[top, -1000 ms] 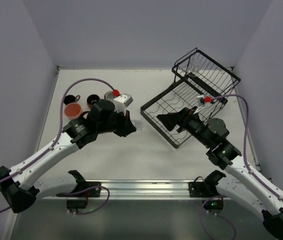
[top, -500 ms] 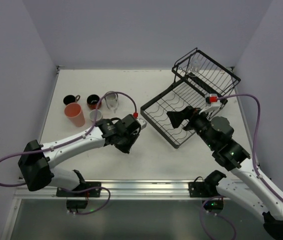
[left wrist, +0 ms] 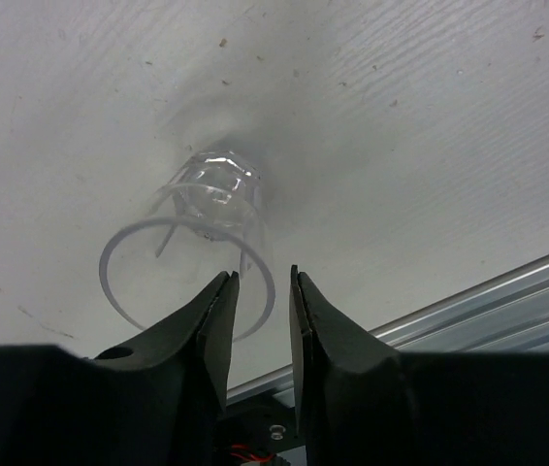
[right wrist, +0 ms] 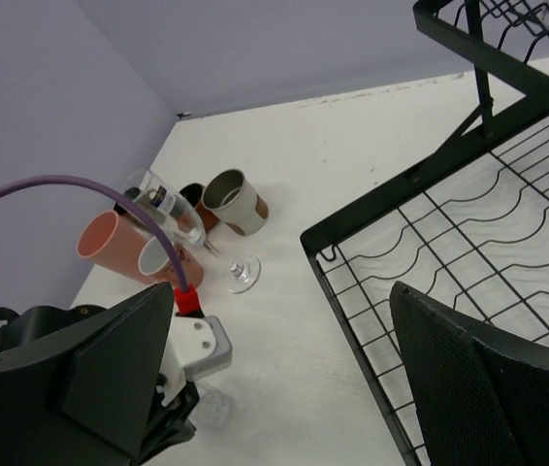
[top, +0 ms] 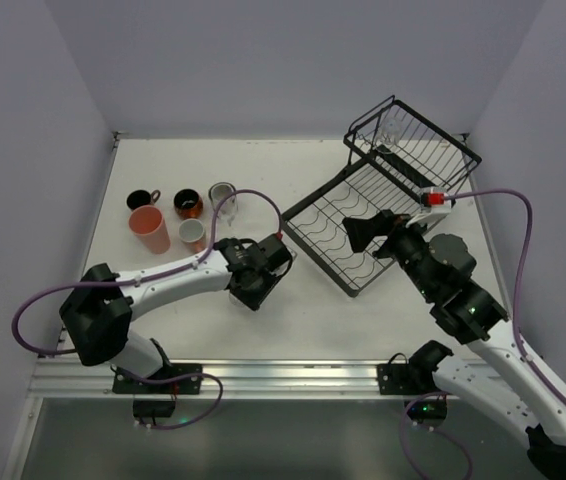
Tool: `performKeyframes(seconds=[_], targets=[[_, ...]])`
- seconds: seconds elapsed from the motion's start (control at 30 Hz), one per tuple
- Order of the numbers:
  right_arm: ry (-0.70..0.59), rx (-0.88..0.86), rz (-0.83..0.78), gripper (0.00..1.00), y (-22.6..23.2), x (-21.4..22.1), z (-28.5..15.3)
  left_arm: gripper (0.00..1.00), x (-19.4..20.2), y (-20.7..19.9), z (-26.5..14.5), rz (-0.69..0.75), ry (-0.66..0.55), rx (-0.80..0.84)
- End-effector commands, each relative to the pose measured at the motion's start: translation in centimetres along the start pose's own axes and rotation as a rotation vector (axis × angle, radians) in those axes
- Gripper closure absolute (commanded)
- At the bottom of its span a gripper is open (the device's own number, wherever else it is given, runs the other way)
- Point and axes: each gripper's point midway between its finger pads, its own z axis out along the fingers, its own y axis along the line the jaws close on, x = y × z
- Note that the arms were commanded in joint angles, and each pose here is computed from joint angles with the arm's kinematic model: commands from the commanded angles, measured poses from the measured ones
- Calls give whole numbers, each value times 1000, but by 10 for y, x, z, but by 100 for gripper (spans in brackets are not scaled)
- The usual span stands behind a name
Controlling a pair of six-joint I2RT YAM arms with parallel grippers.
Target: Unload the cups from the dish rack
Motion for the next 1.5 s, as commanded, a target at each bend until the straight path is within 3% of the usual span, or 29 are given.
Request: performKeyframes(seconds=[0.0, 0.2, 0.23, 0.37, 0.4, 0.5, 0.63, 0.77, 0.87, 1.0, 1.2, 1.47], targets=[[-92, 30, -22, 5, 1, -35, -7, 64, -4, 6, 5, 34, -16, -40], [-154, 76, -59, 5, -2, -60, -10, 49, -16, 12, -5, 31, -72, -75], [-181, 101, -67, 5, -4, -71, -11, 42, -22, 15, -10, 25, -100, -89], [-172, 191, -148, 5, -19, -86, 8, 25, -65, 20, -56, -27, -293, -105], [-181, 194, -152, 5, -18, -96, 12, 5, -74, 22, -70, -43, -351, -102], [-113, 233, -177, 6, -33, -101, 37, 0, -100, 29, -108, -87, -516, -110], [-55, 303, -224, 6, -54, -109, 76, 0, -120, 42, -156, -140, -698, -133], [-25, 394, -235, 9, -86, -116, 104, 0, -134, 43, -215, -191, -956, -44], [-1, 455, -239, 14, -109, -120, 121, 0, -118, 47, -262, -205, -1171, 50], [6, 526, -259, 14, -130, -130, 144, 0, -95, 63, -273, -243, -1290, 38], [74, 576, -302, 12, -158, -125, 189, 0, -69, 88, -263, -306, -1362, -55], [93, 654, -330, 16, -184, -126, 209, 0, -76, 86, -244, -262, -1302, -98]])
